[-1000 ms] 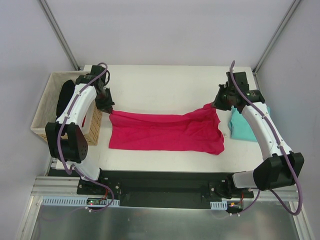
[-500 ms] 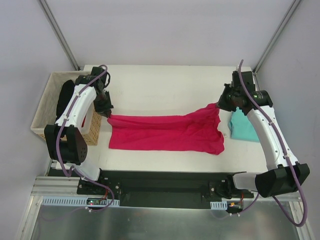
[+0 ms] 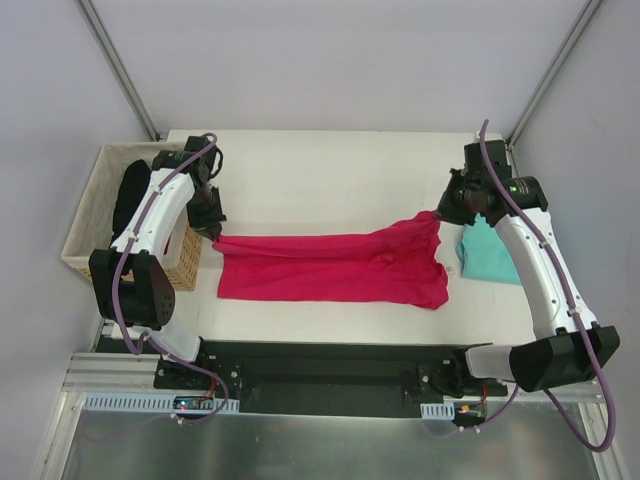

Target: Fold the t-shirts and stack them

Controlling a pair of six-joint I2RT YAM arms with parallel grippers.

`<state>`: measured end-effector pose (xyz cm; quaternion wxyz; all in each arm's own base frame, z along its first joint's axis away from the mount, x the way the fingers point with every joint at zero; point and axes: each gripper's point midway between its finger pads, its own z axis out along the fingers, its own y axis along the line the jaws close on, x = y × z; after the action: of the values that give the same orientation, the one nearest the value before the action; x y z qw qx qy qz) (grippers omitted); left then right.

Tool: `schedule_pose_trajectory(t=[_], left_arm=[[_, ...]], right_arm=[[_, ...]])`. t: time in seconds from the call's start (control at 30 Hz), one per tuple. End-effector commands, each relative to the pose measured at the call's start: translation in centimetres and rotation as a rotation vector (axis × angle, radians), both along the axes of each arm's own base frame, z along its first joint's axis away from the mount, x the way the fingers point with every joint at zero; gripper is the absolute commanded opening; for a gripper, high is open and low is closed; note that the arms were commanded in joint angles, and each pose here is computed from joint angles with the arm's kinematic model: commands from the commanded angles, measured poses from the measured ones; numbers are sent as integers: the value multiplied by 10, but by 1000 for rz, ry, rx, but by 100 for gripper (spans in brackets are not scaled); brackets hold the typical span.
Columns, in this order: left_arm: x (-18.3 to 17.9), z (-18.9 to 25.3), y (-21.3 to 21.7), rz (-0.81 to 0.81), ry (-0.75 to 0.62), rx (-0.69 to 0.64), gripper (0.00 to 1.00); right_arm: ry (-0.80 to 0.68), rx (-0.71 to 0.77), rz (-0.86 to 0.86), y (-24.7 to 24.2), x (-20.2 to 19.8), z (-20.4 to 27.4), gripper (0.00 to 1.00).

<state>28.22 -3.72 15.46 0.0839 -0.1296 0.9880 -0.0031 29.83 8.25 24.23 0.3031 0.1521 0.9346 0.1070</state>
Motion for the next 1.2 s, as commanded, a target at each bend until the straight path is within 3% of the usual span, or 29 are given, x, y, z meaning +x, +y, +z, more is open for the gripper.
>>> schedule_pose_trajectory(t=[0.0,0.3,1.17], left_arm=[[-5,19,2,-19,-29,25,7],[-6,15,0,-35,-5,30,17],[-5,10,-3,-44,7,31,17]], right_arm=[[14,-5,-9,0,-2,7,1],[53,-16,-15,0,-8,1,1],[154,-49,-13,9,-44,-22,1]])
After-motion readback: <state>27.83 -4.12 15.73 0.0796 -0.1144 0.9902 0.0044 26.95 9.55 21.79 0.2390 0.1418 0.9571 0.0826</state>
